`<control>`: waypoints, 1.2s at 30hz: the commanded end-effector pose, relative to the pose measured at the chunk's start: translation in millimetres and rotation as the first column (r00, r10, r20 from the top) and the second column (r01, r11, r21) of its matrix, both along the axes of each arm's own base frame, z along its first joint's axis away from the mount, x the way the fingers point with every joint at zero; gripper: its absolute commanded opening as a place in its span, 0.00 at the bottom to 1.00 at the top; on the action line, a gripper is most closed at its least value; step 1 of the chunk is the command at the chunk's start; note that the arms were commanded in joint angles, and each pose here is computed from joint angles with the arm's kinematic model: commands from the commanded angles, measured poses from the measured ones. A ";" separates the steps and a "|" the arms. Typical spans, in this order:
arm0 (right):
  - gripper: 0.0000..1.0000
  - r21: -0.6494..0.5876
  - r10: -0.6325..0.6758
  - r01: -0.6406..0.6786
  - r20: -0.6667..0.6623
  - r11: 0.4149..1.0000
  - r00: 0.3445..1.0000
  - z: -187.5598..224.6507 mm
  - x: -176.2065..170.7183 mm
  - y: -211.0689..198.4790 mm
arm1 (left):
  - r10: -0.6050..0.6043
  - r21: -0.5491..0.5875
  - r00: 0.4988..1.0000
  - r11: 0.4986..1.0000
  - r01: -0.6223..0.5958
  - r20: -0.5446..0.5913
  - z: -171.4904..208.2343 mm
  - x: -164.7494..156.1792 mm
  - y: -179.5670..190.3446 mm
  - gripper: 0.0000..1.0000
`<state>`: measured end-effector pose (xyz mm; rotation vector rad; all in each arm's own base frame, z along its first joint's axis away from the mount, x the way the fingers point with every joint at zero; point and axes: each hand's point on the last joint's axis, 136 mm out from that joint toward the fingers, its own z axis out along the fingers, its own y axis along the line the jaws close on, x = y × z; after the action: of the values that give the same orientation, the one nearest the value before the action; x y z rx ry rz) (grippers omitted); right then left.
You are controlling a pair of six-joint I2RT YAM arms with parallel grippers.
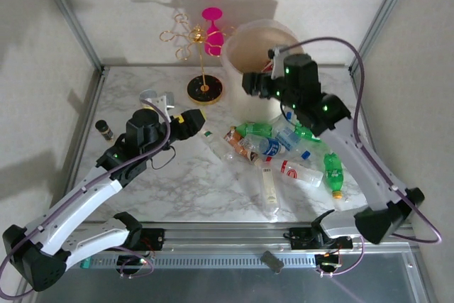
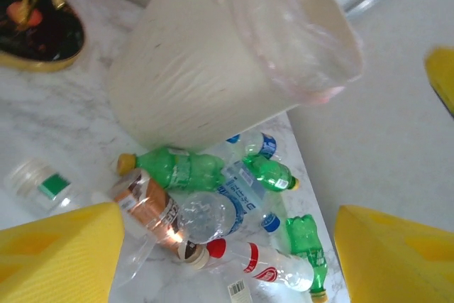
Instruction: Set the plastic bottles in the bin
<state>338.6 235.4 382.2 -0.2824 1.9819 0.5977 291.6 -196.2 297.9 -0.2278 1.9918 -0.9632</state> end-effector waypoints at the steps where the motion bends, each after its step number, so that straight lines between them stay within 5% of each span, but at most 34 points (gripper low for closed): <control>1: 0.73 0.030 -0.033 0.032 0.013 0.999 0.999 -9.8 -22.2 -9.0 | 0.155 -0.034 0.978 0.986 -0.161 -0.136 -29.8 3.4 21.0 0.78; 5: 0.72 0.019 -0.054 0.054 -0.036 0.998 0.998 -45.2 -45.9 -23.1 | 0.249 -0.024 0.923 0.963 -0.267 -0.292 -73.5 5.6 28.5 0.78; 11: 0.72 0.000 -0.113 0.113 -0.074 0.994 0.991 -83.4 -69.0 -50.7 | 0.250 0.012 0.858 0.962 -0.274 -0.448 -117.1 15.3 10.9 0.83; 25: 0.73 -0.003 -0.159 0.159 -0.061 0.987 0.985 -93.1 -92.0 -79.5 | 0.284 0.161 0.713 0.958 -0.236 -0.641 -195.2 60.7 -32.8 0.94; 36: 0.74 -0.033 -0.197 0.196 -0.040 0.980 0.980 -95.7 -98.4 -95.4 | 0.347 0.241 0.593 0.937 -0.253 -0.727 -257.4 66.1 -39.6 0.89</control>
<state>240.5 143.0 301.1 -0.0868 1.9944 0.4976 360.9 -236.6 50.0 -0.9377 2.6213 -0.5691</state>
